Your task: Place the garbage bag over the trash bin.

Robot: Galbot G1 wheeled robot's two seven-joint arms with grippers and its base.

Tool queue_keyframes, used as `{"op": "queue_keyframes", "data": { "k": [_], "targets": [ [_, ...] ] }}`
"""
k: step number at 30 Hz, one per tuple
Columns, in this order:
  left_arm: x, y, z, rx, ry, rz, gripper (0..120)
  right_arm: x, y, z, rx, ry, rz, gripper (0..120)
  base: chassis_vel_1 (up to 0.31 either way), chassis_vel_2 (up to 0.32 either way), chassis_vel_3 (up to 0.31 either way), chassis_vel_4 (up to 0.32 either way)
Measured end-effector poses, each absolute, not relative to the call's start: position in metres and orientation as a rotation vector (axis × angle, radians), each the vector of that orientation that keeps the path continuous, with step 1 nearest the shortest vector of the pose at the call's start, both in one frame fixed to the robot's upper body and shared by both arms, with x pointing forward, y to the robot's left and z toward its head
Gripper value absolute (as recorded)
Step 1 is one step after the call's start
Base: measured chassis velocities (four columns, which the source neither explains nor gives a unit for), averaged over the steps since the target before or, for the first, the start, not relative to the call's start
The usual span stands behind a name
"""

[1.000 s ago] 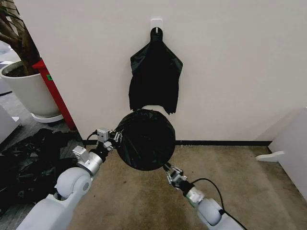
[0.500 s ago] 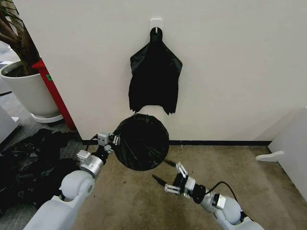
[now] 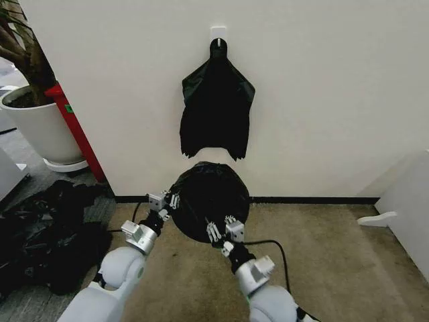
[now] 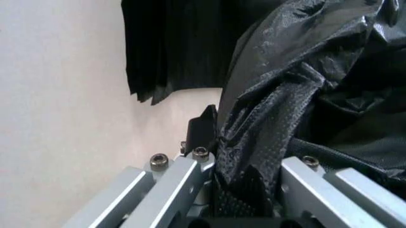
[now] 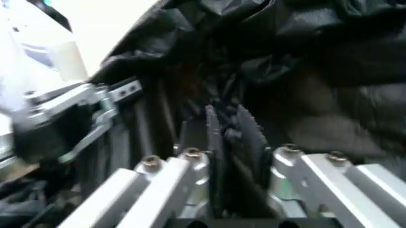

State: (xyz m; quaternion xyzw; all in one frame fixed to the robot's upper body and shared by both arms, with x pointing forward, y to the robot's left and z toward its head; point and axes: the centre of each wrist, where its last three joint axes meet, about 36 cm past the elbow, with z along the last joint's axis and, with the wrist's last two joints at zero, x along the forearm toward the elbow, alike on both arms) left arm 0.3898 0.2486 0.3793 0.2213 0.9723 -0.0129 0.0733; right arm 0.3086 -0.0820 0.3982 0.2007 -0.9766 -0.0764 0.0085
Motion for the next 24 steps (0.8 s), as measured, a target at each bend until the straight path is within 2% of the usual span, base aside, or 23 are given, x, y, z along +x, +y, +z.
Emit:
{"op": "queue_keyframes", "data": {
  "k": [1, 4, 8, 16, 24],
  "targets": [
    [0.390, 0.249, 0.379, 0.665, 2.920, -0.039, 3, 0.309, -0.082, 0.398, 0.627, -3.052, -0.239, 12, 0.000, 0.000, 0.000, 0.000],
    [0.386, 0.248, 0.376, 0.678, 2.913, -0.020, 3, 0.320, -0.074, 0.400, 0.560, -3.048, -0.152, 0, 0.000, 0.000, 0.000, 0.000],
    [0.383, 0.248, 0.373, 0.704, 2.891, -0.004, 3, 0.331, -0.068, 0.402, 0.471, -2.987, -0.026, 0, 0.000, 0.000, 0.000, 0.000],
    [0.378, 0.246, 0.373, 0.740, 2.874, 0.000, 3, 0.355, -0.062, 0.408, 0.441, -2.901, -0.010, 0, 0.000, 0.000, 0.000, 0.000],
    [0.371, 0.243, 0.370, 0.765, 2.877, -0.006, 3, 0.385, -0.058, 0.406, 0.319, -2.805, 0.171, 0, 0.000, 0.000, 0.000, 0.000]
  ]
}}
